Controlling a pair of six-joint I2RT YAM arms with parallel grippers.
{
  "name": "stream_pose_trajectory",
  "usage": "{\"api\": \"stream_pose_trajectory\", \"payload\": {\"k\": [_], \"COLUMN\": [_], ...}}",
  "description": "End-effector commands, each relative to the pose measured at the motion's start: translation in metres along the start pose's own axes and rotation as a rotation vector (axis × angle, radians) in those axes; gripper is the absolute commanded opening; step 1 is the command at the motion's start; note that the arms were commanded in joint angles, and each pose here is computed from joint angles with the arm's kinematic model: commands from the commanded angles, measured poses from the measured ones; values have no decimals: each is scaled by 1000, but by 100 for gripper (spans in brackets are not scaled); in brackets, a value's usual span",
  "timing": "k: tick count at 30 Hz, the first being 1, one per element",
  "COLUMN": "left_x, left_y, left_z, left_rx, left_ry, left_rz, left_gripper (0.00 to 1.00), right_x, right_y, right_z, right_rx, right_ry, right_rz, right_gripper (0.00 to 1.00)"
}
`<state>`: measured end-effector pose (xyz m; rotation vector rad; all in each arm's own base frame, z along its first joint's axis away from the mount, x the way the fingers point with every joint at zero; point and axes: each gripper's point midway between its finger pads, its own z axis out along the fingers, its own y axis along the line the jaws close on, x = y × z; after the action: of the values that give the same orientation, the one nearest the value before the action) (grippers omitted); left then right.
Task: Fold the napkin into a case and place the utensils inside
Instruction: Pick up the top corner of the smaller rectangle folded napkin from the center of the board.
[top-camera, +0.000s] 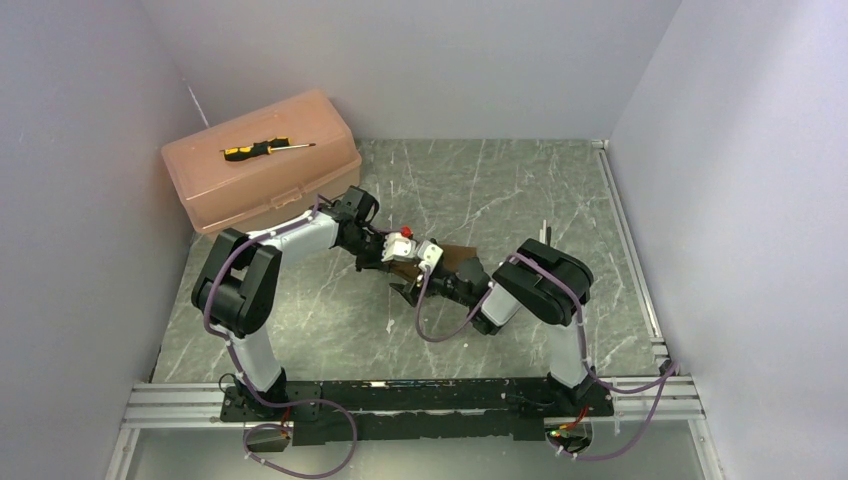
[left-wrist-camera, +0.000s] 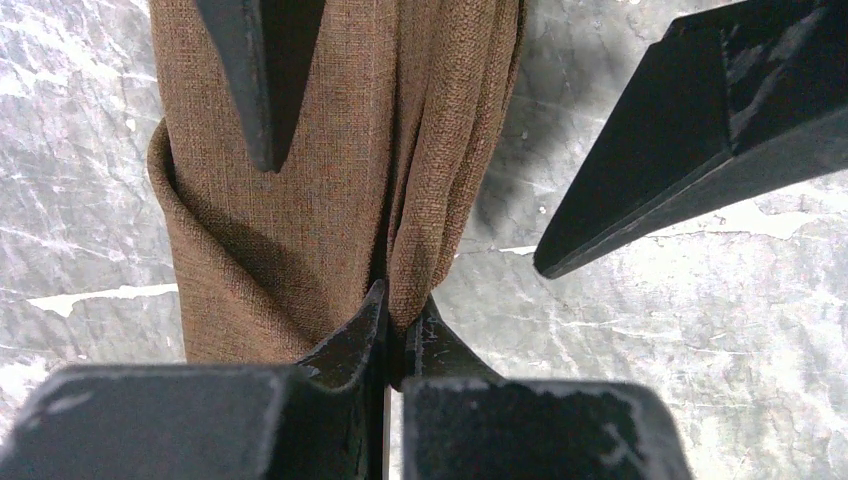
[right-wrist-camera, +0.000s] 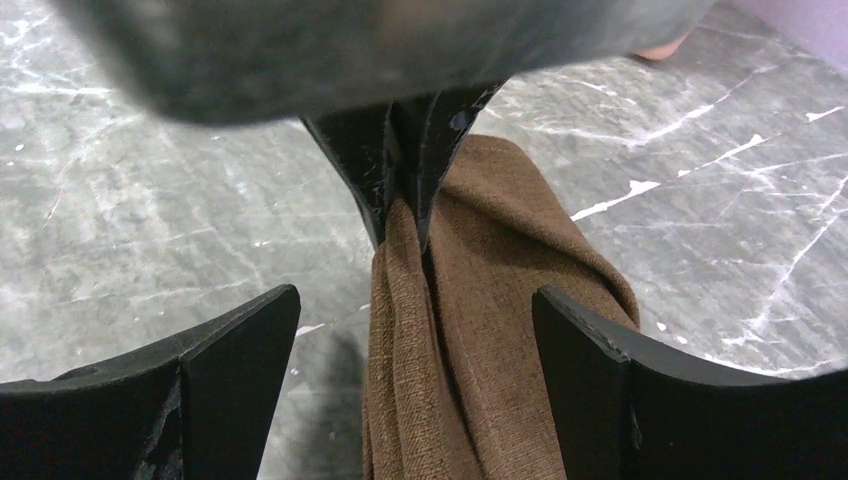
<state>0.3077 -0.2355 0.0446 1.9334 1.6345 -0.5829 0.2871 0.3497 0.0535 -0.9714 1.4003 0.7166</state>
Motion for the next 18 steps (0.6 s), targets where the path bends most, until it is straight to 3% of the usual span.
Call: {"api": "stream_pose_trajectory", "payload": {"k": [1, 9, 18], "left_x": [-28, -26, -29], "left_y": [4, 2, 2], "left_z": [-8, -9, -9], "left_rx": [0, 2, 2], "left_ry": [-76, -69, -79], "left_rz": [52, 57, 59], "left_gripper": [3, 3, 3], "right_x": [9, 6, 12], "right_y": [-10, -2, -7], "right_z": [5, -8, 5], "right_rx": [50, 9, 0], "right_ry": [12, -25, 17], "right_rz": [16, 61, 36], "right_gripper": [90, 91, 90]}}
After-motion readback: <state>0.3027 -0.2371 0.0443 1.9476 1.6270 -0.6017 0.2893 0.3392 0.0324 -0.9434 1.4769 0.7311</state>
